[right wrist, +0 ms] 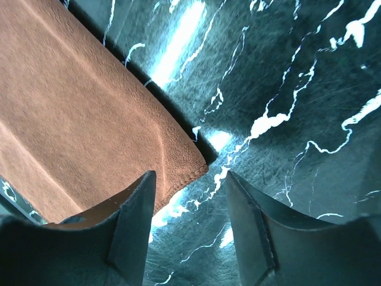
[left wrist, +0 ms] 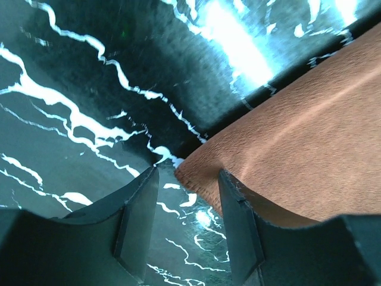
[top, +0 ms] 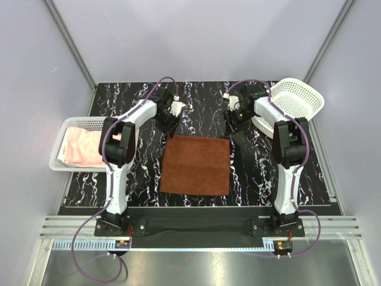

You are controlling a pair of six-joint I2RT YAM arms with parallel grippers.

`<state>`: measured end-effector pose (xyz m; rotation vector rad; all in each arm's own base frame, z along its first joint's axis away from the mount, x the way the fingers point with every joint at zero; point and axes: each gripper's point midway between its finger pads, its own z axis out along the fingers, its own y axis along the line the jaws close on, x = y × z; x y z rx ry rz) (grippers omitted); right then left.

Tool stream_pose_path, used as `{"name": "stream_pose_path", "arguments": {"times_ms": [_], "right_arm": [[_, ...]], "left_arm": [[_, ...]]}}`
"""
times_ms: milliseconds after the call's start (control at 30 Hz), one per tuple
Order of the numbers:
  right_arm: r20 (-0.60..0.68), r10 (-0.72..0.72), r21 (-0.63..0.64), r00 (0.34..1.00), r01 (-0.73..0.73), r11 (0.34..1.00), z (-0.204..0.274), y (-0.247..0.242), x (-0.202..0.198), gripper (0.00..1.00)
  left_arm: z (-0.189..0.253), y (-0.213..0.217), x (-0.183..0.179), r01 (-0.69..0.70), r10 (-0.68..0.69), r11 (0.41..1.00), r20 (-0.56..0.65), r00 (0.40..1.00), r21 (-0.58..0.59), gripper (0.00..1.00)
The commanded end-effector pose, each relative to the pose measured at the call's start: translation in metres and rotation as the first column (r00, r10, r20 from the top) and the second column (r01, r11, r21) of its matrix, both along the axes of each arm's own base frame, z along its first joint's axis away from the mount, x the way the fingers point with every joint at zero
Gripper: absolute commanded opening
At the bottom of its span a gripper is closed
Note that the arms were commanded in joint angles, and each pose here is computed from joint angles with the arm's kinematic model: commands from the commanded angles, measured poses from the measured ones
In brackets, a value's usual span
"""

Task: Fold and stack the towels
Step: Fold the towel

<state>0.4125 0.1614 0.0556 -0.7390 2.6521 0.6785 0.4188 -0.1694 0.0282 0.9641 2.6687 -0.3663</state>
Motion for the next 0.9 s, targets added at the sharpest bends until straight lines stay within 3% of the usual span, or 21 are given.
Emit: {"name": "stream_pose_path", "arguments": {"times_ms": [0,400,867], "right_arm": [[-0.029,0.049,0.012,0.998,-0.049,0.999,-0.006,-0.001,-0.005,0.58],[-0.075,0.107,0.046,0.991,-0.104,0.993,-0.027,0.005,-0.006,0.52],[-0.083,0.129,0.021,0.988,-0.127,0.992,-0.037,0.000,-0.011,0.43]], "left_arm": [[0.015,-0.013,0.014,0.041,-0.039,0.997,0.049,0.998,-0.060,0.50],[0.001,-0.004,0.014,0.063,-0.063,0.997,-0.001,0.998,-0.036,0.43],[0.002,-0.006,0.013,0.064,-0.068,0.992,-0.033,0.997,-0.109,0.38]]}}
